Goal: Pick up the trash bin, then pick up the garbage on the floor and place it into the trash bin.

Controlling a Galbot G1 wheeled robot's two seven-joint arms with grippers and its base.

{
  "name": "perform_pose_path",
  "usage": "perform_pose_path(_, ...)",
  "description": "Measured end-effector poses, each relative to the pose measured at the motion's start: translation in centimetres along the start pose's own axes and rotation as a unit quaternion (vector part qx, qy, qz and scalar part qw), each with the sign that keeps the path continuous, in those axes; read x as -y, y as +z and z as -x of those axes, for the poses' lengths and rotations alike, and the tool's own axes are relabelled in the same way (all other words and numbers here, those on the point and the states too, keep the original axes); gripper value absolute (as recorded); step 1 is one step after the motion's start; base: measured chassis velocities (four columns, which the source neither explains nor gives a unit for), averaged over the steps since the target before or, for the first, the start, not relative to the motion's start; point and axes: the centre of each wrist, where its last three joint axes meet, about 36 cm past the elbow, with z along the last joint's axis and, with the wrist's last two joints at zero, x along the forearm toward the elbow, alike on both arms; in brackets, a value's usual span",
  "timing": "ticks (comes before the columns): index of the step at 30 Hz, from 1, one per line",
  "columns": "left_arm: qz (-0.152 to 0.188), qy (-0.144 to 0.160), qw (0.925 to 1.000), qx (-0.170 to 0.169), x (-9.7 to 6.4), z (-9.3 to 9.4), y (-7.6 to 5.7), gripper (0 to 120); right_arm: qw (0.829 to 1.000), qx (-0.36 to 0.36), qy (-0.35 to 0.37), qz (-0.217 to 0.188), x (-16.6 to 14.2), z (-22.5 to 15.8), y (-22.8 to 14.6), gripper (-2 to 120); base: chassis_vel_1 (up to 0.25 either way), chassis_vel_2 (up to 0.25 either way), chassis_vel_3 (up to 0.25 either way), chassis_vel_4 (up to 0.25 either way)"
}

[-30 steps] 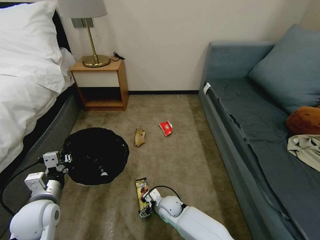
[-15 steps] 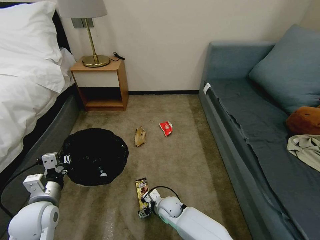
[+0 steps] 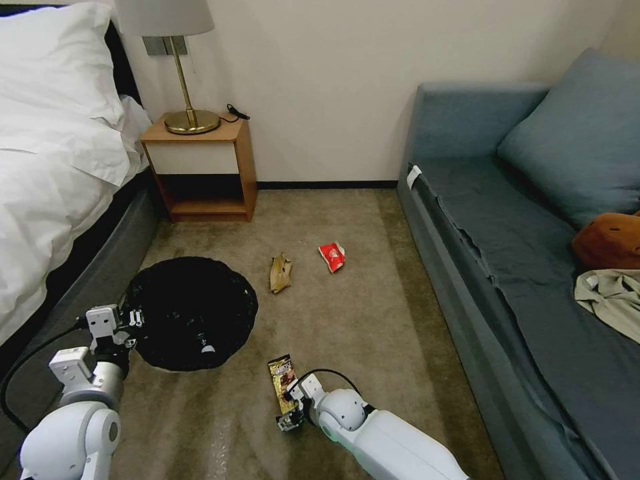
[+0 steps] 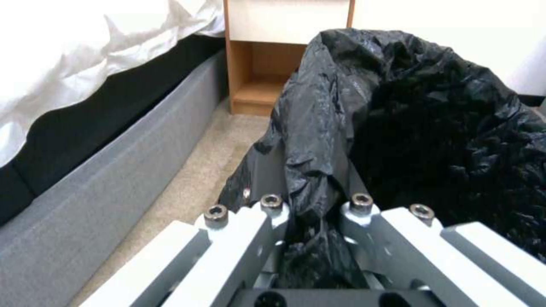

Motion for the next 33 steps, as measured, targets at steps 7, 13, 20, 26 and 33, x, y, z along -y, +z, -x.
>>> perform_pose_path(7, 0.001, -0.001, 1.0, 0.003, -0.2, 0.0, 0.0, 4, 1.0, 0.004, -0.006, -0.001, 0.1, 0.0, 0.0, 57, 0.0, 0.0, 0.0, 0.0)
perform_pose_path(13, 0.001, 0.0, 1.0, 0.003, -0.2, -0.1, 0.1, 4, 1.0, 0.002, -0.009, -0.002, -0.1, 0.1, 0.5, 36, 0.0, 0.0, 0.0, 0.0)
perform_pose_path(20, 0.001, -0.001, 1.0, 0.003, -0.2, -0.1, 0.1, 4, 1.0, 0.007, -0.012, -0.002, -0.1, -0.2, 0.4, 16, 0.0, 0.0, 0.0, 0.0)
perform_pose_path(26, 0.002, 0.0, 1.0, 0.003, -0.2, -0.3, 0.2, 4, 0.999, 0.03, -0.008, 0.011, 0.6, -1.2, -0.4, 0, 0.0, 0.0, 0.0, 0.0)
perform_pose_path(33, 0.002, 0.0, 1.0, 0.004, -0.3, -0.3, 0.2, 4, 0.998, 0.057, 0.007, 0.027, 2.4, -2.5, -1.5, 0, 0.0, 0.0, 0.0, 0.0)
